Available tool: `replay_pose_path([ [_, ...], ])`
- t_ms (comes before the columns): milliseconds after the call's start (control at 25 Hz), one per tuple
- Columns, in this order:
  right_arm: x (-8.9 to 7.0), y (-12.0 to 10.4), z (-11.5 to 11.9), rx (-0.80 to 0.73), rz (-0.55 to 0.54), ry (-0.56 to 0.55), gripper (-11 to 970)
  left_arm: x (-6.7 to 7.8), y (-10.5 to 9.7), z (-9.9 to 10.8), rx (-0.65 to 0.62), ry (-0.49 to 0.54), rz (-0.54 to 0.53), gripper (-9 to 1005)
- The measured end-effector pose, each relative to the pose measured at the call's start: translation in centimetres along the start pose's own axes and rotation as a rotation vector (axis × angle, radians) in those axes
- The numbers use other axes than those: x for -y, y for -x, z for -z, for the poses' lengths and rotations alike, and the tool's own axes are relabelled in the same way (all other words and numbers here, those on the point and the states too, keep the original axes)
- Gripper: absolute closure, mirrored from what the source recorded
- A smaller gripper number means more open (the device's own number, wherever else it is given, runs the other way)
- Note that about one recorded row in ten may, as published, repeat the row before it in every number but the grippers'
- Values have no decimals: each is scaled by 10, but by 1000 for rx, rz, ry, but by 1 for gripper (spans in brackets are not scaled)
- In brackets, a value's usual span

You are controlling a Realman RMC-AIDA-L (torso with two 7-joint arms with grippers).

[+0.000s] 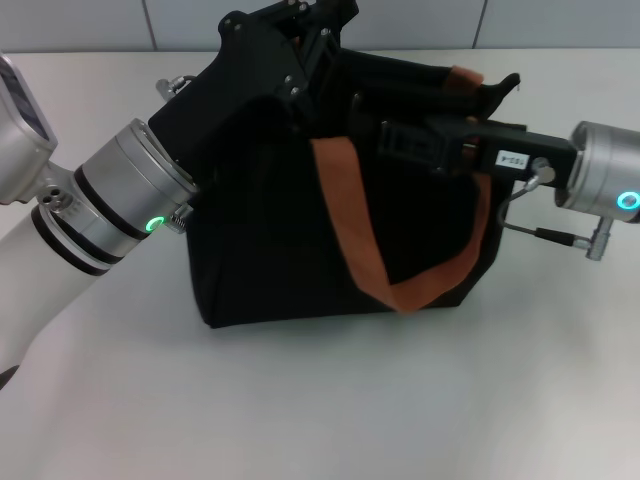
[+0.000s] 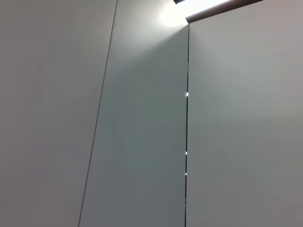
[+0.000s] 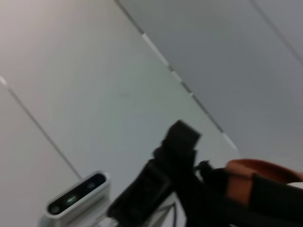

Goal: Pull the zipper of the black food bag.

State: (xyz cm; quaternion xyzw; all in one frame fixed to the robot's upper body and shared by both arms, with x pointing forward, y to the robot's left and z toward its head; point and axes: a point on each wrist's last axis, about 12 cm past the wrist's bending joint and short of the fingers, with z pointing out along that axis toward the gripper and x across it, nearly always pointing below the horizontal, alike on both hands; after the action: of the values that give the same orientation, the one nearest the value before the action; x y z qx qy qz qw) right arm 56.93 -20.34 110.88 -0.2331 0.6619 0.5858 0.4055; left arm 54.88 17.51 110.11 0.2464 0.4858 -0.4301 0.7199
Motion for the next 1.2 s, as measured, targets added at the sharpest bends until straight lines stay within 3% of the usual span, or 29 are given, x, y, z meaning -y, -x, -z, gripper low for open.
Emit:
replay_pose_path([
  [760,2,2,-1,25,-1,-16,735,0,0,-1,0,2,-1,940],
  [1200,3,-1,2,43,-9,-35,894,0,-1,0,-1,3,1,938],
])
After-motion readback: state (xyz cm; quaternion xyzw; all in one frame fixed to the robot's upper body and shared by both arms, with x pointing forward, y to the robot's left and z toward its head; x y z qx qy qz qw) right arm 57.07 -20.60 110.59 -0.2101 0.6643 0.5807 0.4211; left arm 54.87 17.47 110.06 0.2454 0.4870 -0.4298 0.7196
